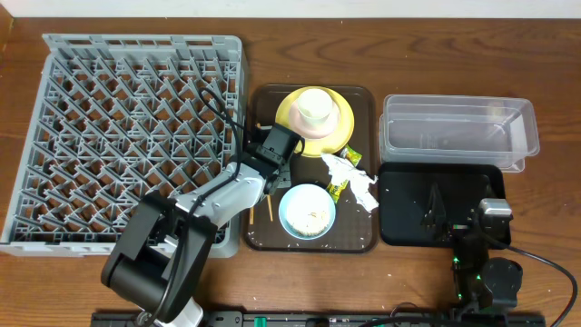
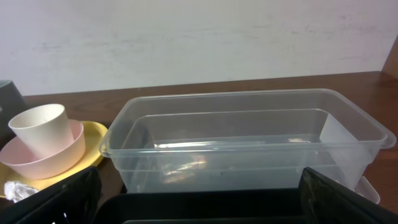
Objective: Sort waste into correct bins and load items into the dishwasher
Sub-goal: 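Lower the left gripper and close it on one wooden chopstick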
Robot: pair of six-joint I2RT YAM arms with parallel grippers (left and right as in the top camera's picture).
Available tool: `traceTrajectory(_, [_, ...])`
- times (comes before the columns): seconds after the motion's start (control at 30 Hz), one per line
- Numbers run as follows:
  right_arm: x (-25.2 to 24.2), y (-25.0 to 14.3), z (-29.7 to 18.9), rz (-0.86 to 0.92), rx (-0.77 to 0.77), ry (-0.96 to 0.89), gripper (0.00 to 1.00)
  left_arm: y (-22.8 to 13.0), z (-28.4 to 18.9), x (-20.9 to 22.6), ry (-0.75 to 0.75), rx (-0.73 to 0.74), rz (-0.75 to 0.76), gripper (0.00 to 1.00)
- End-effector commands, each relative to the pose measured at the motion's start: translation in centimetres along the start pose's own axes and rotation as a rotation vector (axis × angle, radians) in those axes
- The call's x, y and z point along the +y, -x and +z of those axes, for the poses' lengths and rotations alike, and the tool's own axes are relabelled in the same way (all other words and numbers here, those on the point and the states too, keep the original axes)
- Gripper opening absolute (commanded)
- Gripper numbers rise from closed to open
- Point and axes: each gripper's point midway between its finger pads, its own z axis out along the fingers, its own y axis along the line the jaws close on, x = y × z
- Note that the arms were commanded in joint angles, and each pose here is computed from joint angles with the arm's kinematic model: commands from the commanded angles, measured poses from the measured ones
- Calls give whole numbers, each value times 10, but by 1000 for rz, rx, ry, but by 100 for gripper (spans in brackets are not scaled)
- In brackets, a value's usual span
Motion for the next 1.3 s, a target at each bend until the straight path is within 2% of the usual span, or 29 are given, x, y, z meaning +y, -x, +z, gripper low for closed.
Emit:
traceTrajectory(0.0, [1,-1,0,7,1,4,99,-16,14,8,44,47,-4,36])
traceTrajectory(0.03, [1,-1,0,7,1,4,99,-16,14,8,45,49,-21,32])
traceTrajectory(0.2, [1,-1,0,7,1,4,99,-17,14,7,38,52,-23,26])
traceTrajectory(0.87, [1,-1,0,7,1,4,99,-19,14,8,40,57,-56,25])
traceTrajectory(1.27, [1,-1,0,7,1,4,99,-19,14,8,41,59,-55,8])
